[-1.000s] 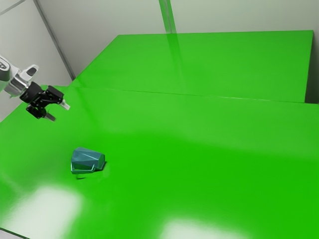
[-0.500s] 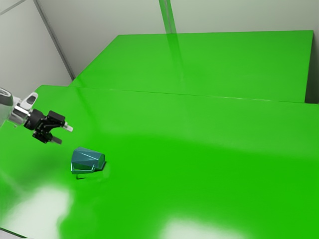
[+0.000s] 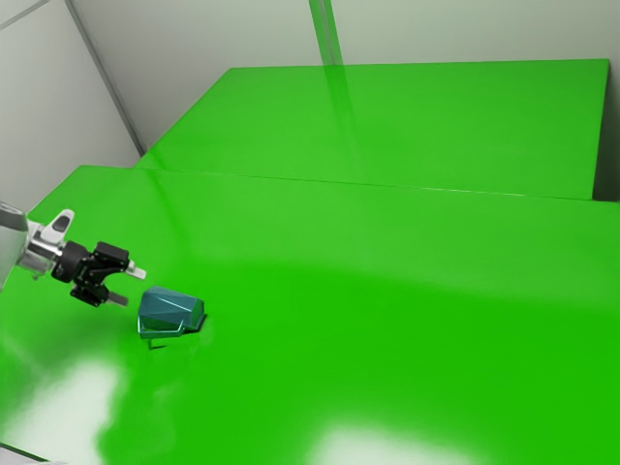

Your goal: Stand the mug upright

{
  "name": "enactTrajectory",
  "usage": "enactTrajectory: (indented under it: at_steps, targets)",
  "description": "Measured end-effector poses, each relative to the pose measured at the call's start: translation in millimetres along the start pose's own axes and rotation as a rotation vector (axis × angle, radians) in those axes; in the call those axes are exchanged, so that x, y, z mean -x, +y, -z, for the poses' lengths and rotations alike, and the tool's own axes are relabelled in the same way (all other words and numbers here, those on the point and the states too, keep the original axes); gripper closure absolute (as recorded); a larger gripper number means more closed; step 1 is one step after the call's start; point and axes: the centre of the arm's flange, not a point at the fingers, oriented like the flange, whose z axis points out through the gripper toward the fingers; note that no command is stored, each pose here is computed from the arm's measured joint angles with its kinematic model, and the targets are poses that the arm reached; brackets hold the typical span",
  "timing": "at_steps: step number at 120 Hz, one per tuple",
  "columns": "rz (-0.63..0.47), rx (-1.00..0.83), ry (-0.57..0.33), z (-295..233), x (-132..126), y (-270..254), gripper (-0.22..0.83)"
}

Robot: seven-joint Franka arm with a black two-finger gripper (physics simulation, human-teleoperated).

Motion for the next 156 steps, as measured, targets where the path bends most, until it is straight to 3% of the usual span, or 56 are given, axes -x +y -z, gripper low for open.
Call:
enactTrajectory:
  at_steps: [51,133,156]
  targets:
    - [0.058,0.097,-0.037,-31.3,2.8,-21.1,0.02]
    - [0.012,0.128,-0.070,-56.4,0.5,-10.0,0.02]
    - [0.006,0.132,-0.074,-60.1,1.2,-7.9,0.10]
